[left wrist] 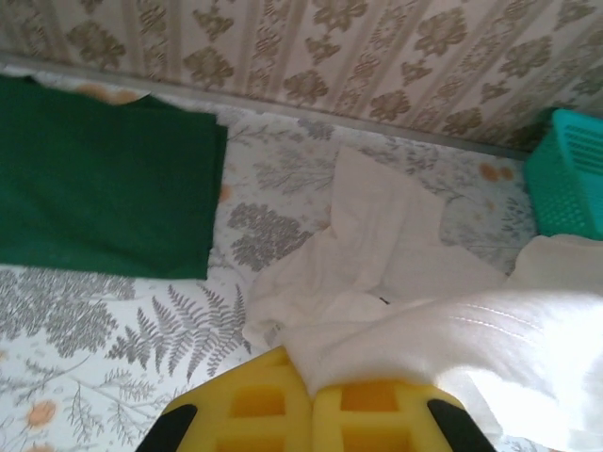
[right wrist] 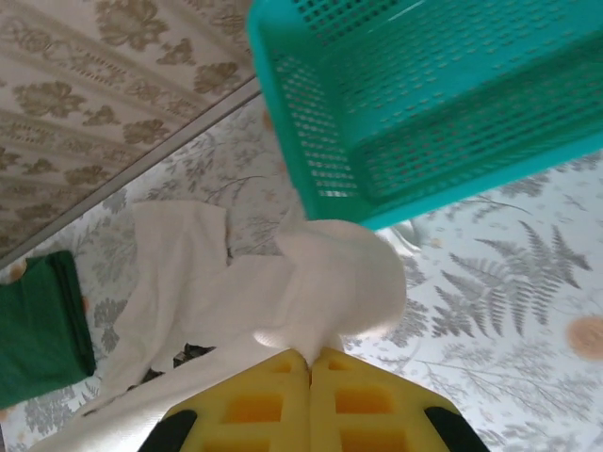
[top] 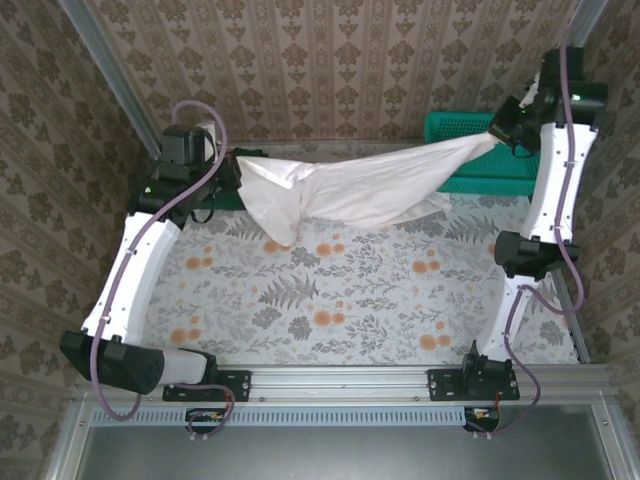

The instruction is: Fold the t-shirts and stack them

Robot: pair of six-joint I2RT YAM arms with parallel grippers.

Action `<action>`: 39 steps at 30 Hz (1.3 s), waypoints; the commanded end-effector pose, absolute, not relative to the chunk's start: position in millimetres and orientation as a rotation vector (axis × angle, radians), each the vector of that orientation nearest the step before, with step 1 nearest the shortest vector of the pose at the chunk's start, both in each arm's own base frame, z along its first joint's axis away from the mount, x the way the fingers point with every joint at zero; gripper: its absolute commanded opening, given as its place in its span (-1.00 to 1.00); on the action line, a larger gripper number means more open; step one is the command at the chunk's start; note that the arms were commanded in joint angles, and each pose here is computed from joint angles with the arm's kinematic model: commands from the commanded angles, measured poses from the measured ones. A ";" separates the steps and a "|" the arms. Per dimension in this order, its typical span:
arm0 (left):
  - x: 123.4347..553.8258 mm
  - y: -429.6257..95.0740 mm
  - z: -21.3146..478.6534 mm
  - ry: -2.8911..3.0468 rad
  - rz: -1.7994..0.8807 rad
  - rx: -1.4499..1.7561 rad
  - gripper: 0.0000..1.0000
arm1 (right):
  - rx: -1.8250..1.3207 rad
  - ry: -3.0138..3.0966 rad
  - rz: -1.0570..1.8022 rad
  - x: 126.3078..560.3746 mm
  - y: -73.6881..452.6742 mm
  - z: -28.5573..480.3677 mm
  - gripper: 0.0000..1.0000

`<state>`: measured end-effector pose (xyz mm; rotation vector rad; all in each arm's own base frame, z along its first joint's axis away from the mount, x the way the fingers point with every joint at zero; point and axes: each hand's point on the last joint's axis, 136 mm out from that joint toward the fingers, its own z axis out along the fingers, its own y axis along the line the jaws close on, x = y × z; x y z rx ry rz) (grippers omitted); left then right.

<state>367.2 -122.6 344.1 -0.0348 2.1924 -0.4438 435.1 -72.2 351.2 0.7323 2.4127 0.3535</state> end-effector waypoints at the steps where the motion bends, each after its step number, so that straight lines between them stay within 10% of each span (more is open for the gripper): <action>1: 369.4 -125.4 373.4 2.110 -0.442 0.063 -1.00 | 0.763 2.531 0.402 370.7 -53.9 359.0 -1.00; 17: 462.5 -95.8 532.0 1.735 -0.537 0.020 -1.00 | 0.708 1.995 0.835 459.5 -1.0 462.5 -1.00; 23: 439.8 -85.9 595.6 1.542 -0.607 0.102 -1.00 | 0.575 1.891 0.731 422.3 -13.5 510.4 -1.00; 39: 407.9 -55.8 540.1 1.660 -0.616 0.008 -1.00 | 0.469 2.136 0.555 374.0 -0.8 466.1 -1.00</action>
